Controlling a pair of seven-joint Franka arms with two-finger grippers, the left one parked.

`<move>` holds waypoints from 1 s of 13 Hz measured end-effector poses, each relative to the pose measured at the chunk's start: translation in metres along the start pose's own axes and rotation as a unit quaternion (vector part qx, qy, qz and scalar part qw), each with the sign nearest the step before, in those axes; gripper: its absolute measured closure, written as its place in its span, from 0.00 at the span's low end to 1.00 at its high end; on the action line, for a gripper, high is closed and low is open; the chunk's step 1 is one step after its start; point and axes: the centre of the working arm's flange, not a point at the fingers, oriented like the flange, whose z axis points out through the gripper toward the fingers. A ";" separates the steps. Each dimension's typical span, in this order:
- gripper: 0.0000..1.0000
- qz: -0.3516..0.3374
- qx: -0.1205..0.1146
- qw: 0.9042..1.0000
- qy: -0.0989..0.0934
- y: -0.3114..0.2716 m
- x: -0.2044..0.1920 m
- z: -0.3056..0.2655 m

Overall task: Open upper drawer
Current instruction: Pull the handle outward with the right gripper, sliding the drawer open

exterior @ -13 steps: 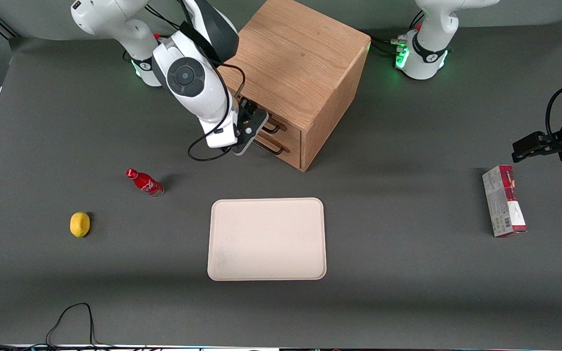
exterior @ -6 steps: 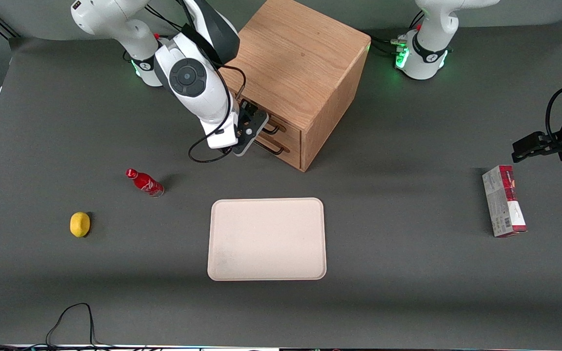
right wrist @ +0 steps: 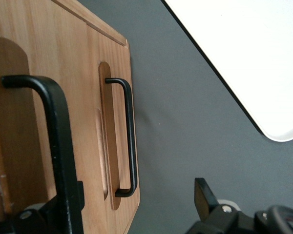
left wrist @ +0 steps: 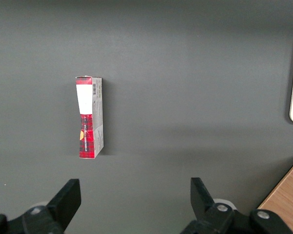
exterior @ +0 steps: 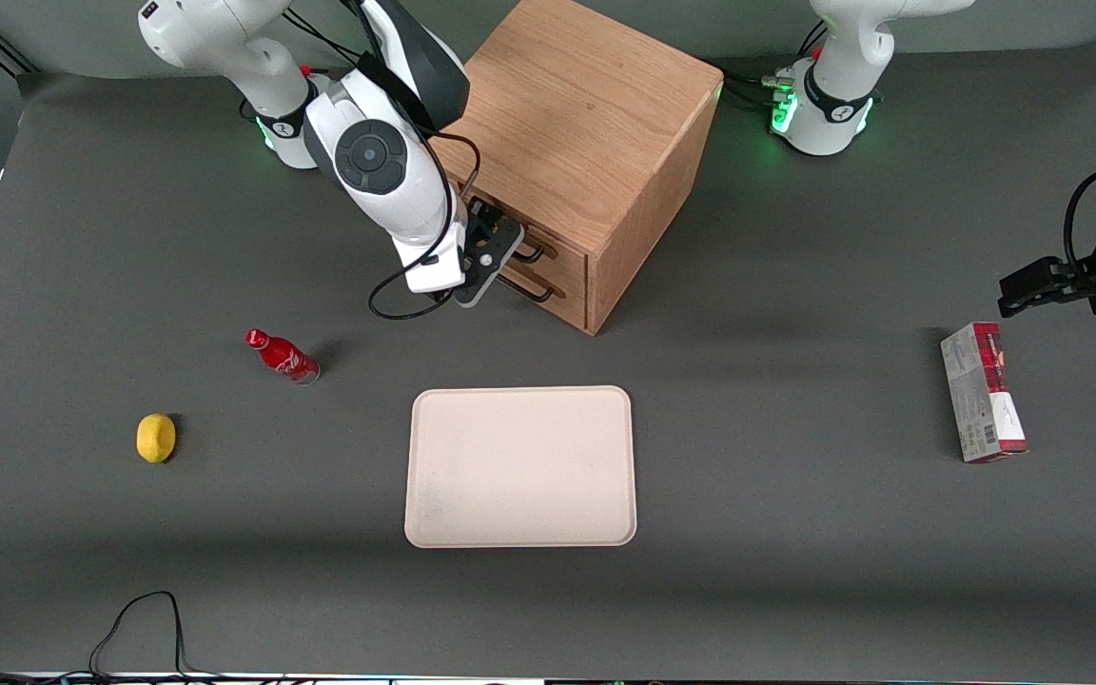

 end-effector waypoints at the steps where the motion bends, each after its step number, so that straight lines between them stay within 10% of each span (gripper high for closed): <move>1: 0.00 0.000 -0.002 1.000 0.000 0.001 0.000 -0.001; 13: 0.00 0.009 -0.069 0.998 0.005 0.050 -0.007 -0.025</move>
